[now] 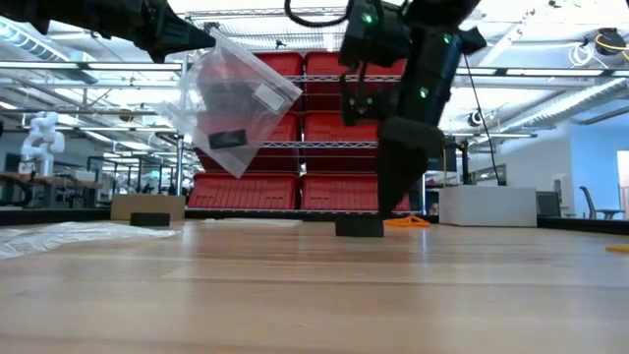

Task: Sort rubber bands
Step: Put the black rubber band into the open transparent zip bag

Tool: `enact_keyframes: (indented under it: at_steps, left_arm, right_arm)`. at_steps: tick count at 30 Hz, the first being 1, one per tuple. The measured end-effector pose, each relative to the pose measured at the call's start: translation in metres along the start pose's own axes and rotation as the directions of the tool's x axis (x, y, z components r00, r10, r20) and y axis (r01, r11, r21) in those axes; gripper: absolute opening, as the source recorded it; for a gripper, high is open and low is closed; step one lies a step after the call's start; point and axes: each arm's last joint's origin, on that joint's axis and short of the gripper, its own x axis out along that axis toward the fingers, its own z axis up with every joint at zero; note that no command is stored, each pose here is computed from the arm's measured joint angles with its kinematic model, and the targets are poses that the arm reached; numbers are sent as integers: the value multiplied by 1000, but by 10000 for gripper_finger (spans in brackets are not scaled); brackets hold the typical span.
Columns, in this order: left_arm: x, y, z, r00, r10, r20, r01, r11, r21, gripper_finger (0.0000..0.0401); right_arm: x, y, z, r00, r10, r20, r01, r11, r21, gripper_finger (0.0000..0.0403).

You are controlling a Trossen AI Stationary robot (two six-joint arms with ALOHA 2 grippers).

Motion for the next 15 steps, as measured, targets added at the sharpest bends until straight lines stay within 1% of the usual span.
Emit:
enact_keyframes:
  at_steps: [4, 7, 9, 10, 13, 14, 15]
  left_arm:
    - [0, 0, 0, 1000, 0, 0, 0, 1000, 0, 0]
    - [0, 0, 0, 1000, 0, 0, 0, 1000, 0, 0]
    - [0, 0, 0, 1000, 0, 0, 0, 1000, 0, 0]
    - [0, 0, 0, 1000, 0, 0, 0, 1000, 0, 0]
    - [0, 0, 0, 1000, 0, -2, 0, 1000, 0, 0]
    - [0, 0, 0, 1000, 0, -3, 0, 1000, 0, 0]
    - [0, 0, 0, 1000, -1, -4, 1, 1000, 0, 0]
  right_arm:
    - [13, 1, -7, 998, 31, 62, -32, 999, 13, 216]
    - [19, 1, -10, 993, 42, 115, -44, 999, 11, 188]
    - [21, 1, -13, 994, 39, 107, -41, 999, 11, 153]
    - [22, 1, -15, 994, 39, 98, -40, 999, 10, 128]
    - [20, 6, -17, 995, 42, 89, -43, 999, 6, 38]
    - [19, 8, -17, 996, 43, 81, -43, 999, -2, 20]
    - [16, 10, -16, 996, 45, 73, -45, 999, -7, 14]
